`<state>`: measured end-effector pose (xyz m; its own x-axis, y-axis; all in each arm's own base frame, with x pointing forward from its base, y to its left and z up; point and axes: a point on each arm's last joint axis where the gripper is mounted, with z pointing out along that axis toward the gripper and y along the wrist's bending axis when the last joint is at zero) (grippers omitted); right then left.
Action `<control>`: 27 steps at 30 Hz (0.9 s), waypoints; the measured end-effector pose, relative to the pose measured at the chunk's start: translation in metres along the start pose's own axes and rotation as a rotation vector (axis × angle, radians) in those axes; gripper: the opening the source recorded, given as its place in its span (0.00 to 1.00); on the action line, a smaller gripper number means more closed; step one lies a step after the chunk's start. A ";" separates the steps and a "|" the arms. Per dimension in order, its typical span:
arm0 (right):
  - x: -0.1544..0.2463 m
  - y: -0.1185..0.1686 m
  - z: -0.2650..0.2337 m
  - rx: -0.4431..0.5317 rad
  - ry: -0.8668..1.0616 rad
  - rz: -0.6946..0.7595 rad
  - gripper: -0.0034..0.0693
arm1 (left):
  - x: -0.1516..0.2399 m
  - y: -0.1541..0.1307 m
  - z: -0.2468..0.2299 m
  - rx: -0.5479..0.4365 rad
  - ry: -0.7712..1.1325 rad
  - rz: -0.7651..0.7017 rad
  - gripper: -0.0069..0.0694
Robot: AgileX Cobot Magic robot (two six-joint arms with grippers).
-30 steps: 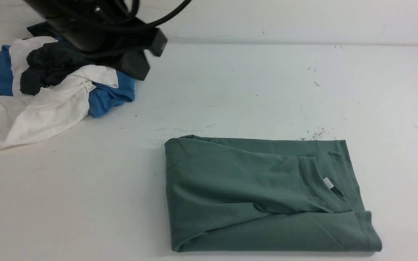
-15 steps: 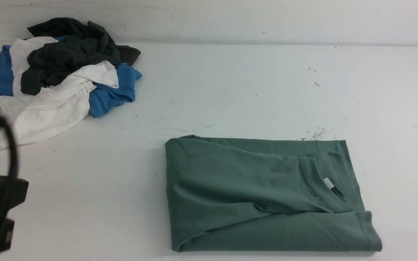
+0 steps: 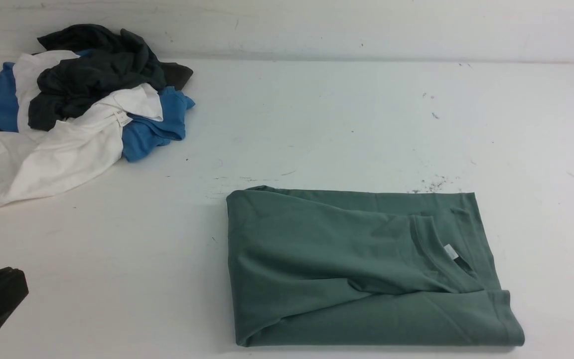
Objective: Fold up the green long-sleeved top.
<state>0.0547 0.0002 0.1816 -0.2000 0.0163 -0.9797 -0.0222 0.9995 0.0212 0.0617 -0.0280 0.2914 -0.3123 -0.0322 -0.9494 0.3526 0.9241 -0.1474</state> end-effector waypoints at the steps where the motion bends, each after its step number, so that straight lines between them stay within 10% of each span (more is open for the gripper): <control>1: 0.000 0.000 0.000 0.000 0.000 0.000 0.03 | 0.002 0.000 0.001 -0.001 0.006 0.000 0.08; 27: 0.000 0.000 0.000 0.000 0.000 0.000 0.03 | 0.078 0.026 0.006 -0.220 -0.188 0.018 0.08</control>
<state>0.0547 0.0002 0.1816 -0.2000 0.0163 -0.9797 -0.0222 0.9995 0.0212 0.0515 -0.0090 0.2123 -0.1311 -0.0663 -0.9892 0.1499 0.9850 -0.0858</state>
